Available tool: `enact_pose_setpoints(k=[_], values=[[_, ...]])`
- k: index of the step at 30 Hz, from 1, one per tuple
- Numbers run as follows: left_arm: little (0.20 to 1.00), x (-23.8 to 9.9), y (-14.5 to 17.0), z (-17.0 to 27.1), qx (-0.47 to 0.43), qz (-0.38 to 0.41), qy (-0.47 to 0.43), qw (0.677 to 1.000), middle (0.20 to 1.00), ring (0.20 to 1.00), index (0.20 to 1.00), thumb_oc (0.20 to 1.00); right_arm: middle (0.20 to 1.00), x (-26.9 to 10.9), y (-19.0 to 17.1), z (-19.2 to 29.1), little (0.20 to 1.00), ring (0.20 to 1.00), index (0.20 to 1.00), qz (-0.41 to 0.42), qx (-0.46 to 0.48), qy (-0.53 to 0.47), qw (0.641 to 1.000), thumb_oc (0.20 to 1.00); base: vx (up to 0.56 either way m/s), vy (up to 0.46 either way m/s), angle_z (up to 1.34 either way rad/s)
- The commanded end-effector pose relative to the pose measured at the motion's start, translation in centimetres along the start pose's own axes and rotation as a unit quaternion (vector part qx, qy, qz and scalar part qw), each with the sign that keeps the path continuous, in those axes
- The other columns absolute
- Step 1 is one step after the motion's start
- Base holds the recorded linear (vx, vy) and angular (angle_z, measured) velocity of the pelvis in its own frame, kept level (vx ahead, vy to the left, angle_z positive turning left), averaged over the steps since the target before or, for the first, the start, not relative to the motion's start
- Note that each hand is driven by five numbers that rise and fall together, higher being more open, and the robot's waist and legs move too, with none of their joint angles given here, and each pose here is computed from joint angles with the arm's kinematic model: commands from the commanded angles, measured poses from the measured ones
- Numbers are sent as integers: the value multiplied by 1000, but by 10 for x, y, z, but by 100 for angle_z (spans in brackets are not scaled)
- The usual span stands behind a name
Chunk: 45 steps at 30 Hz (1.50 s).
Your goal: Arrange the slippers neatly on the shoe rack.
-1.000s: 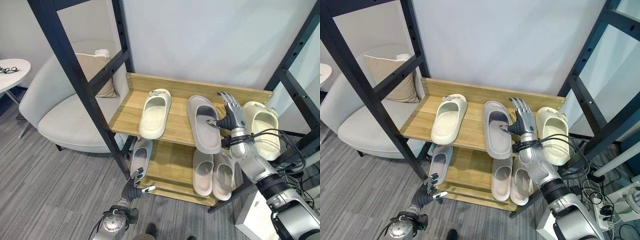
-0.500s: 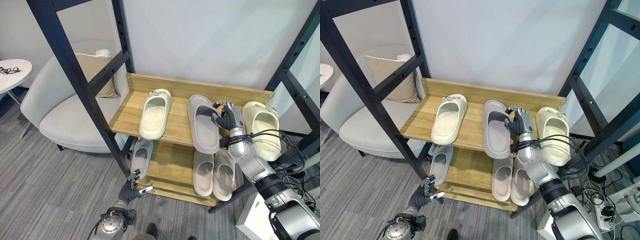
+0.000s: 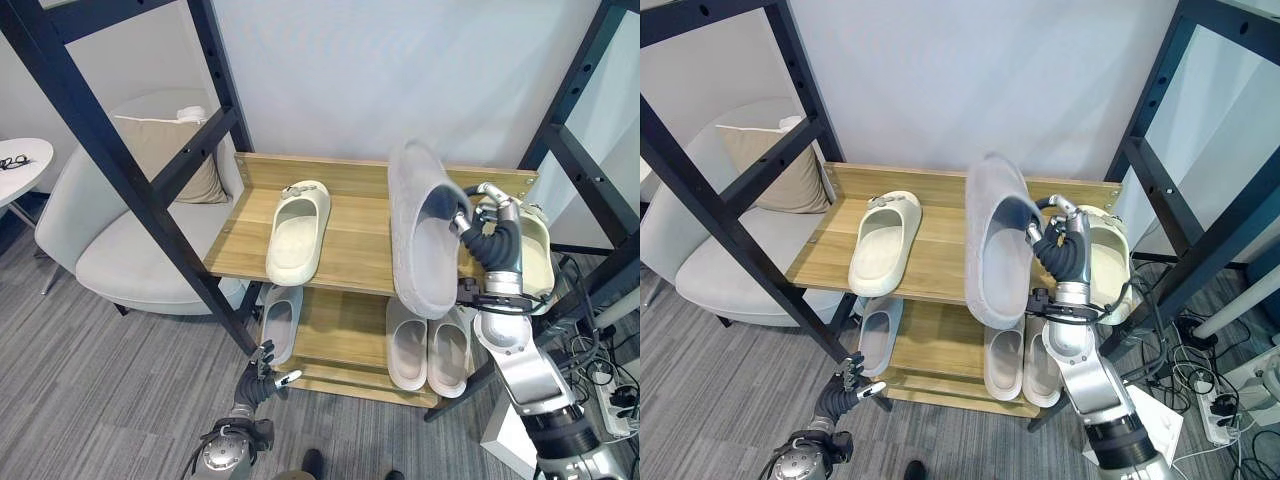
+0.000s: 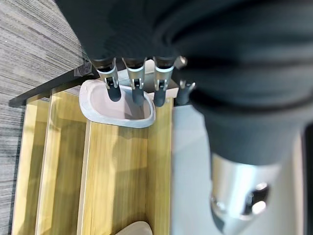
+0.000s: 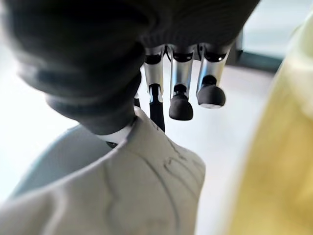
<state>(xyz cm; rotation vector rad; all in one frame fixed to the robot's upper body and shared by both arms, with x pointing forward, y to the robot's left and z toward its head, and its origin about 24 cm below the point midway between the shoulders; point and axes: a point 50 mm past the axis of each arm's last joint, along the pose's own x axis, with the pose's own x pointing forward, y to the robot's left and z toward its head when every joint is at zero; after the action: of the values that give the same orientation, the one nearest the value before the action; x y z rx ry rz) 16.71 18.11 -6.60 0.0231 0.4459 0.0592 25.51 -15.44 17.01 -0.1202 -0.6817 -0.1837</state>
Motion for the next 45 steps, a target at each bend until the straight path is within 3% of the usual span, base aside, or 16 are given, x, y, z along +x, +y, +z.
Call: enact_pose_setpoints(k=[1, 2, 3, 4, 9, 13, 17, 21, 22, 25, 27, 29, 32, 37, 41, 45], values=[[1000, 8, 7, 22, 16, -1, -49, 999, 1000, 1000, 1000, 1000, 200, 11, 5, 31, 200, 200, 200, 34, 242, -49, 968, 200, 0, 0, 0], [1000, 8, 7, 22, 16, -1, -49, 999, 1000, 1000, 1000, 1000, 200, 11, 5, 31, 200, 200, 200, 34, 242, -49, 968, 200, -43, -23, -4], [1000, 7, 9, 19, 15, -5, -39, 999, 1000, 1000, 1000, 1000, 200, 3, 34, 41, 200, 200, 200, 126, 428, -14, 895, 200, -34, -16, -5], [1000, 7, 9, 19, 15, -5, -39, 999, 1000, 1000, 1000, 1000, 200, 3, 34, 41, 200, 200, 200, 127, 428, -14, 895, 200, -43, -22, -6], [1000, 9, 10, 19, 18, -17, -43, 999, 1000, 1000, 1000, 1000, 200, -31, 101, 57, 200, 200, 200, 330, 599, 81, 725, 200, -14, -12, 1], [1000, 12, 11, 21, 27, -23, -49, 998, 1000, 1000, 1000, 1000, 200, -50, 125, 55, 200, 200, 200, 391, 609, 133, 677, 200, -13, -19, 11], [1000, 15, 12, 24, 32, -24, -57, 998, 1000, 1000, 1000, 1000, 200, -70, 137, 40, 200, 200, 200, 440, 567, 178, 673, 200, -17, -20, 5], [1000, 18, 15, 27, 37, -22, -65, 997, 1000, 1000, 1000, 1000, 200, -89, 140, 13, 200, 200, 200, 485, 469, 214, 707, 200, 0, 0, 0], [1000, 20, 16, 26, 36, -17, -65, 997, 1000, 1000, 1000, 1000, 200, -94, 138, -3, 200, 200, 200, 501, 396, 216, 738, 200, 0, 0, 0], [1000, 20, 18, 25, 35, -12, -64, 997, 1000, 1000, 1000, 1000, 200, -94, 136, -12, 200, 200, 200, 508, 342, 207, 763, 200, 0, 0, 0], [1000, 20, 19, 22, 26, 6, -59, 998, 1000, 1000, 1000, 1000, 200, -100, 120, -43, 200, 200, 200, 508, 147, 180, 829, 200, 34, 1, 1], [1000, 20, 19, 20, 27, 9, -56, 998, 1000, 1000, 1000, 1000, 200, -104, 115, -51, 200, 200, 200, 505, 98, 178, 839, 200, 35, 1, 4], [1000, 19, 18, 18, 36, 21, -57, 997, 1000, 1000, 1000, 1000, 200, -108, 88, -79, 200, 200, 200, 470, -111, 147, 863, 200, 48, -6, 14], [1000, 21, 10, 34, 48, 7, -92, 995, 1000, 1000, 1000, 1000, 200, -93, 58, -105, 200, 200, 200, 399, -307, 104, 858, 200, -61, -2, 21], [1000, 26, 4, 48, 50, -3, -120, 992, 1000, 1000, 1000, 1000, 200, -77, 47, -114, 200, 200, 200, 350, -376, 82, 854, 200, -166, 36, 20], [1000, 31, -7, 86, 42, -31, -195, 979, 1000, 1000, 1000, 1000, 200, -15, 41, -115, 200, 200, 200, 226, -438, 53, 869, 200, -209, 75, 9]])
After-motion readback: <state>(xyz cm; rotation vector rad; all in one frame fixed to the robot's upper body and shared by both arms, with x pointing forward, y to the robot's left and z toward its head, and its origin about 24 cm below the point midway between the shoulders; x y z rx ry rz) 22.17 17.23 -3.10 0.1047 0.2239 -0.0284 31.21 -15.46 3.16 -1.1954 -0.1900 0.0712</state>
